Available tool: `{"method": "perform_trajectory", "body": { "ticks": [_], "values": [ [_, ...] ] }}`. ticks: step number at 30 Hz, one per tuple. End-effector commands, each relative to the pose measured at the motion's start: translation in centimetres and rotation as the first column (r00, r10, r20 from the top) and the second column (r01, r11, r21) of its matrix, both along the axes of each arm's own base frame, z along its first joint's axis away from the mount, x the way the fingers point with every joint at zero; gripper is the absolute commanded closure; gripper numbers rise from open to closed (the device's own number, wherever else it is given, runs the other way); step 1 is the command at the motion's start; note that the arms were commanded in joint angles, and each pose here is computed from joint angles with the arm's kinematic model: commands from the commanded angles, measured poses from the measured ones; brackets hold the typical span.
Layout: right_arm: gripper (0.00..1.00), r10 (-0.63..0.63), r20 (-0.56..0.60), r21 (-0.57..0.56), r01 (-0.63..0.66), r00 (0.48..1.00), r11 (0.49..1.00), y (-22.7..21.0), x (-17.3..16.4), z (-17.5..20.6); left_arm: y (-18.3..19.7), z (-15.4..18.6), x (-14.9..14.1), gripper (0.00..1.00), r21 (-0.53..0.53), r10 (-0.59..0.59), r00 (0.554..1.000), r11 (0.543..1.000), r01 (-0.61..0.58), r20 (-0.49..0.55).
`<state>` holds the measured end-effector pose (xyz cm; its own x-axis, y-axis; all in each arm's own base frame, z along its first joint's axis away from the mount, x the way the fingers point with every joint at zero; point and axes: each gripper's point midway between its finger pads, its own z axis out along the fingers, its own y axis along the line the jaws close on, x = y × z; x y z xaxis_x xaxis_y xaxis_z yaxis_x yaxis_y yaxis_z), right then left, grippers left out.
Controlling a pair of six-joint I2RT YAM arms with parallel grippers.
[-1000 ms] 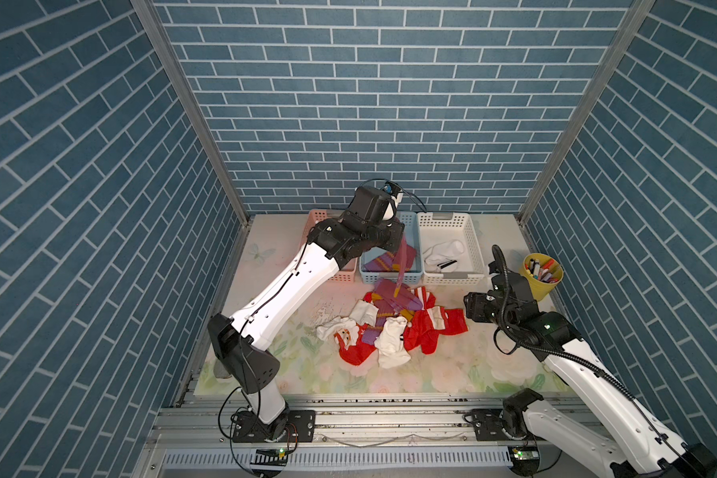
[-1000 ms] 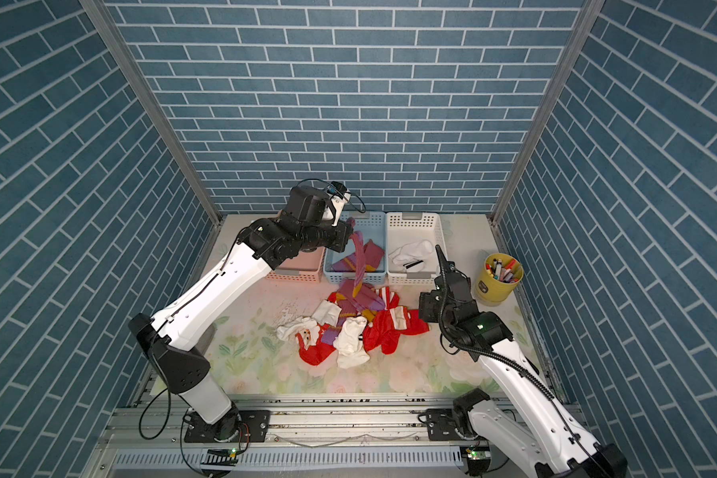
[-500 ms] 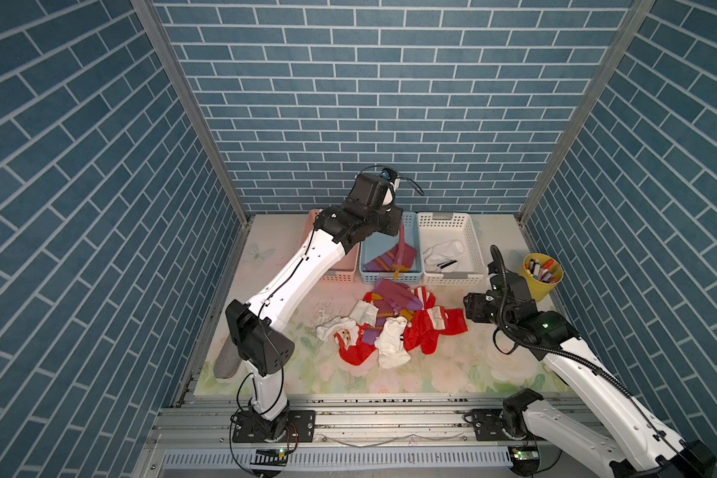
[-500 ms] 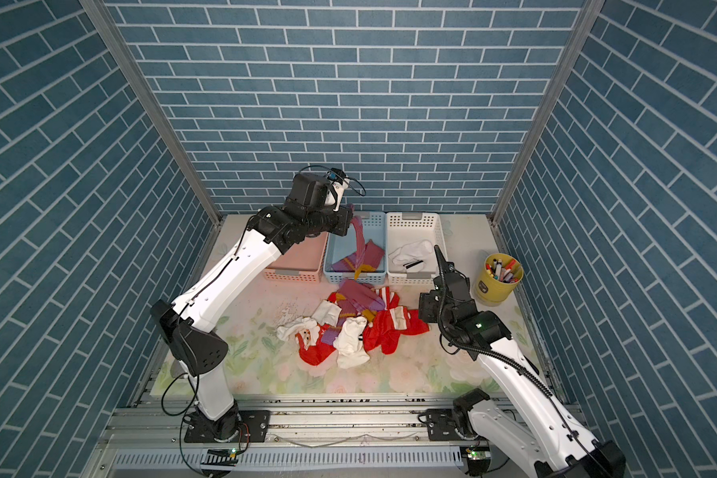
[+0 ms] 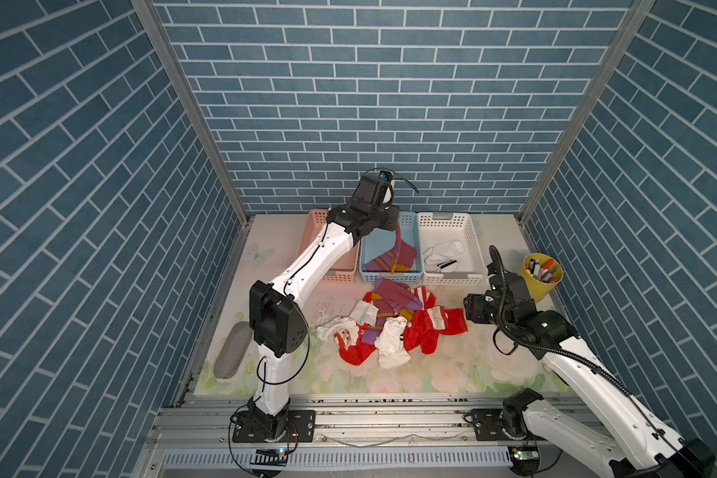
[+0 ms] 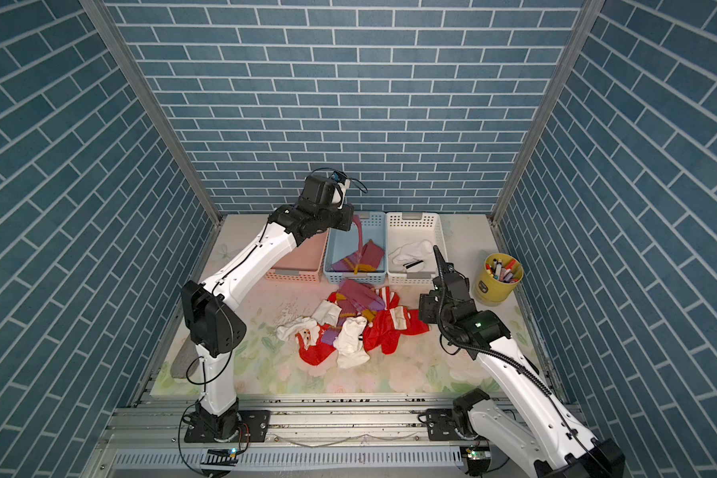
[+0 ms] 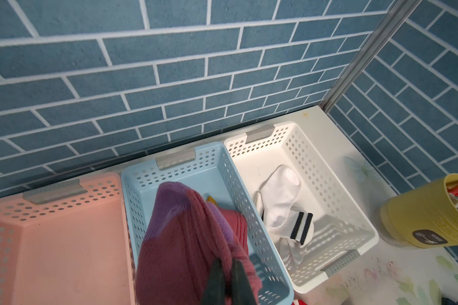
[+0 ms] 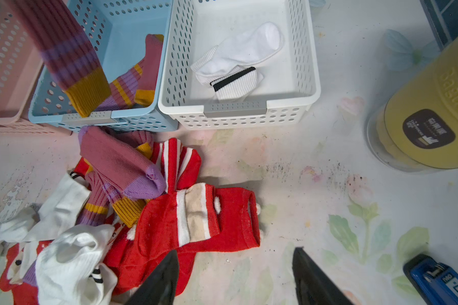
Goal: Sort the socks into the basket by color
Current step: Place the sock in the bin.
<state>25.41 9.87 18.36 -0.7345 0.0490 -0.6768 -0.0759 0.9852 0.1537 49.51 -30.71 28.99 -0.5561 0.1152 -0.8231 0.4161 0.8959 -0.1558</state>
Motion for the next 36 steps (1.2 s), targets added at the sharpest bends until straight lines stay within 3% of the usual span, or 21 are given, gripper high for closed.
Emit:
{"method": "perform_trajectory", "body": {
  "ticks": [1, 3, 7, 17, 36],
  "values": [
    [0.31, -0.04, -0.015, 0.019, 0.04, 0.999, 0.999, -0.4, -0.2, 0.3, 0.3, -0.3, 1.2, 0.74, -0.047, 0.031, 0.999, 0.998, -0.032, -0.012],
    [0.31, -0.04, -0.015, 0.019, 0.041, 0.999, 0.999, -0.4, -0.3, 0.3, 0.6, -0.8, 1.5, 0.6, -0.052, 0.043, 0.999, 0.998, -0.045, -0.024],
    [0.31, -0.04, -0.019, 0.02, 0.04, 0.999, 0.999, -0.4, -0.3, 0.2, 1.0, -1.1, 1.7, 0.55, -0.057, 0.057, 0.998, 0.997, -0.059, -0.032],
    [0.32, -0.024, -0.031, 0.046, 0.026, 0.999, 0.999, 0.3, -0.1, -0.2, 3.3, -0.4, -0.1, 0.51, -0.043, 0.099, 0.995, 0.994, -0.1, -0.029],
    [0.36, 0.17, -0.1, 0.154, -0.154, 0.98, 0.976, 6.7, 2.0, -2.9, 10.0, -6.4, -10.0, 0.47, 0.011, 0.208, 0.966, 0.978, -0.209, -0.157]
  ]
}}
